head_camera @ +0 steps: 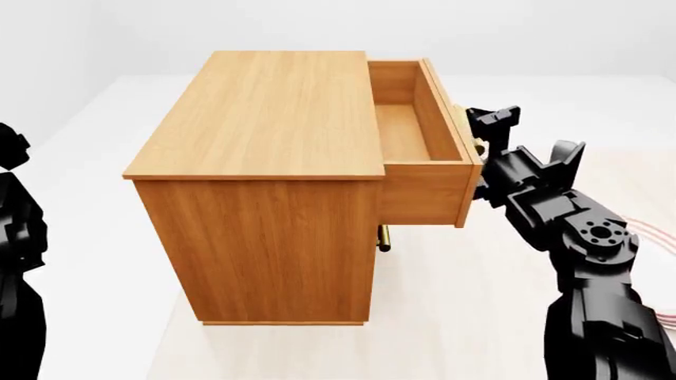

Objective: Open the top drawer of the cabinet and put the bowl in it.

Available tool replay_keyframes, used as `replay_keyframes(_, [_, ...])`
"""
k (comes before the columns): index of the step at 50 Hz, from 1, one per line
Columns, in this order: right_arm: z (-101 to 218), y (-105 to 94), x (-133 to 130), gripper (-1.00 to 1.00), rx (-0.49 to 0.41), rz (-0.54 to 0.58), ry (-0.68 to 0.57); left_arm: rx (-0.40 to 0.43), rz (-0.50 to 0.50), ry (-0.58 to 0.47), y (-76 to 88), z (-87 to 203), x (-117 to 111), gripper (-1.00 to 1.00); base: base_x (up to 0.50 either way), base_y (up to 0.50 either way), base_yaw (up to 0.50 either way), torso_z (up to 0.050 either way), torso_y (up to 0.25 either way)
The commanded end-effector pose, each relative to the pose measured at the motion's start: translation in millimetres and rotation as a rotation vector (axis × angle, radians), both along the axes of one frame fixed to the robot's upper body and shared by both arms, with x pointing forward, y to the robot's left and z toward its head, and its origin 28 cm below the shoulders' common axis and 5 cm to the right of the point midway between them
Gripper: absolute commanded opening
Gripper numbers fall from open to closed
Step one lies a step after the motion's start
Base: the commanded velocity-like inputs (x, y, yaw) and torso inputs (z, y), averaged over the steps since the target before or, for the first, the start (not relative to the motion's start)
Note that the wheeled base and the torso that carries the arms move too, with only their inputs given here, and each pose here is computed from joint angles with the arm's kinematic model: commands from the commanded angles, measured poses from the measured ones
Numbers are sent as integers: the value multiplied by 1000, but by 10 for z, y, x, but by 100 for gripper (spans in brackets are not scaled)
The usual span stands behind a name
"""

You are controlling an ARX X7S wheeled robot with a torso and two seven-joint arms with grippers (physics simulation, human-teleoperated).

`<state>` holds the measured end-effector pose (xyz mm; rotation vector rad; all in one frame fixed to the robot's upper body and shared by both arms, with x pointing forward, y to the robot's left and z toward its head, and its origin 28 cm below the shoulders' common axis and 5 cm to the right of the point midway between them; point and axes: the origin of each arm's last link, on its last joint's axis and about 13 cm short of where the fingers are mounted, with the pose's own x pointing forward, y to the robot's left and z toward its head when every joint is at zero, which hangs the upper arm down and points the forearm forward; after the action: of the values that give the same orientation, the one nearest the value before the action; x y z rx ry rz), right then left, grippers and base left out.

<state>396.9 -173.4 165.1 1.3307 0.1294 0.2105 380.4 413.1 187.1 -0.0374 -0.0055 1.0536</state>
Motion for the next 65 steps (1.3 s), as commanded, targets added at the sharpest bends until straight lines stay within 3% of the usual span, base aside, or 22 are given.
replay_keyframes(1, [90, -184, -50, 100, -16, -60, -6, 0, 0, -2, 0, 0, 0, 100, 0, 0, 0, 0, 0])
replay_keyframes(10, [255, -613, -238, 100, -99, -212, 16, -5, -3, -6, 9, 5, -4, 100, 0, 0, 0, 0, 0])
replay_keyframes(15, [490, -766, -323, 100, -217, -282, 12, -5, 2, -8, 32, 20, -13, 100, 0, 0, 0, 0, 0])
replay_keyframes(19, [968, -793, -418, 100, -388, -352, -35, -9, 4, -10, 50, 17, -23, 100, 0, 0, 0, 0, 0])
replay_keyframes(23, [1608, -682, -539, 100, -693, -404, -112, -15, 8, -9, 67, -4, -38, 100, 0, 0, 0, 0, 0])
replay_keyframes(29, [2208, -393, -541, 100, -1100, -362, -92, -25, 11, -6, 73, -44, -52, 100, 0, 0, 0, 0, 0])
replay_keyframes(34, [2524, -145, -504, 100, -1311, -248, -115, -31, 9, -3, 68, -69, -55, 100, 0, 0, 0, 0, 0])
replay_keyframes(39, [2651, 50, -447, 100, -1369, -116, -138, -28, 3, -3, 67, -55, -51, 100, 0, 0, 0, 0, 0])
replay_keyframes(43, [2582, 203, -372, 100, -1325, 48, -111, -24, 3, -3, 73, -51, -54, 100, 0, 0, 0, 0, 0])
replay_keyframes(48, [2446, 317, -295, 100, -1288, 169, -39, -27, 6, 0, 79, -65, -61, 100, 0, 0, 0, 0, 0])
replay_keyframes(57, [2215, 372, -196, 100, -1258, 286, 130, -23, 0, 1, 61, -51, -47, 100, 0, 0, 0, 0, 0])
replay_keyframes(65, [2126, 377, -190, 100, -1320, 328, 191, -22, 2, 3, 61, -60, -49, 100, 0, 0, 0, 0, 0])
